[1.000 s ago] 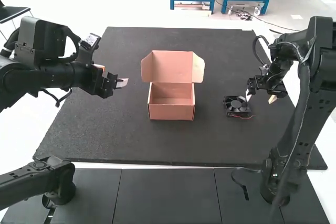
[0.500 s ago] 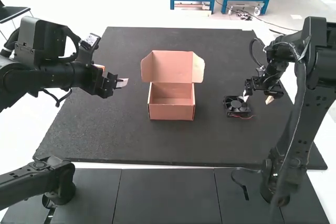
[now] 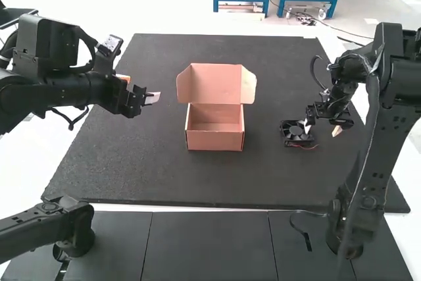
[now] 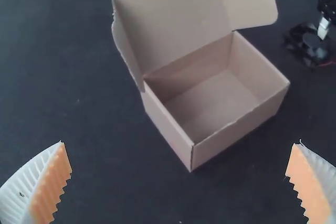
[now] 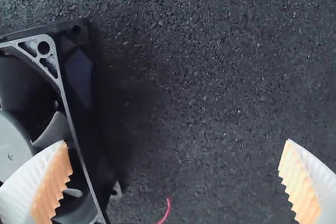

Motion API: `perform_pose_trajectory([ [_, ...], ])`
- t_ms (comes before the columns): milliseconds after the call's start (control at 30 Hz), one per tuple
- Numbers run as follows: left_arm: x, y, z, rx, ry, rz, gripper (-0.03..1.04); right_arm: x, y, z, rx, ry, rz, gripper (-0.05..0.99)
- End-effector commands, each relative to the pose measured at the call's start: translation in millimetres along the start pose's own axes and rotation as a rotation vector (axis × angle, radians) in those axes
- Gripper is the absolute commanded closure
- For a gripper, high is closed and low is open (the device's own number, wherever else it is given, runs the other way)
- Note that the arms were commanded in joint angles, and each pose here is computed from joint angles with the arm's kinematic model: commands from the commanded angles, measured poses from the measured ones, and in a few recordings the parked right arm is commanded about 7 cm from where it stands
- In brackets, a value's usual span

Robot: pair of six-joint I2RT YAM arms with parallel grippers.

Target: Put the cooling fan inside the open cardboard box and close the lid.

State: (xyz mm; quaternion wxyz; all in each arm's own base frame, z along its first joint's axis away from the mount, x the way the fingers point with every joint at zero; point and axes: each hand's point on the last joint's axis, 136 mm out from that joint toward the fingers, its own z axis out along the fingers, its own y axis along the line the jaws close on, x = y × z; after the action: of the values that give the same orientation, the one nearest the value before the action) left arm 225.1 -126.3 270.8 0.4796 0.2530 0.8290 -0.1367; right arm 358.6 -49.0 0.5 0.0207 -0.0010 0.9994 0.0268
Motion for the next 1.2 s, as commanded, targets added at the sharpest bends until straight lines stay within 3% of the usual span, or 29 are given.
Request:
perform_pose_trajectory([
  [0, -16.5, 3.7, -8.7, -0.019, -0.048, 0.016, 0.04, -6.5, -2.2, -2.8, 0.035, -0.01, -0.003, 0.03],
  [167, -16.5, 3.8, -7.9, -0.019, -0.046, 0.015, 0.04, -0.8, -5.9, 2.6, 0.055, 0.021, 0.0, 0.04],
  [467, -20.6, 3.9, -10.3, -0.02, -0.057, 0.018, 0.04, 7.1, 0.0, 5.7, 0.022, 0.056, -0.008, 0.24],
  [767, -21.7, 3.9, -10.9, -0.021, -0.058, 0.018, 0.04, 7.7, 21.4, 6.6, -0.078, 0.056, -0.011, 0.68],
  [900, -21.7, 3.9, -10.9, -0.021, -0.058, 0.019, 0.04, 6.9, 27.2, 6.4, -0.102, 0.053, -0.009, 0.96],
  [1067, -20.2, 3.8, -10.3, -0.02, -0.055, 0.017, 0.04, 6.8, 29.9, 5.5, -0.113, 0.052, 0.031, 0.96],
  [1167, -18.6, 3.9, -8.9, -0.02, -0.052, 0.017, 0.04, 0.5, 35.9, -1.4, -0.159, 0.025, 0.077, 0.96],
])
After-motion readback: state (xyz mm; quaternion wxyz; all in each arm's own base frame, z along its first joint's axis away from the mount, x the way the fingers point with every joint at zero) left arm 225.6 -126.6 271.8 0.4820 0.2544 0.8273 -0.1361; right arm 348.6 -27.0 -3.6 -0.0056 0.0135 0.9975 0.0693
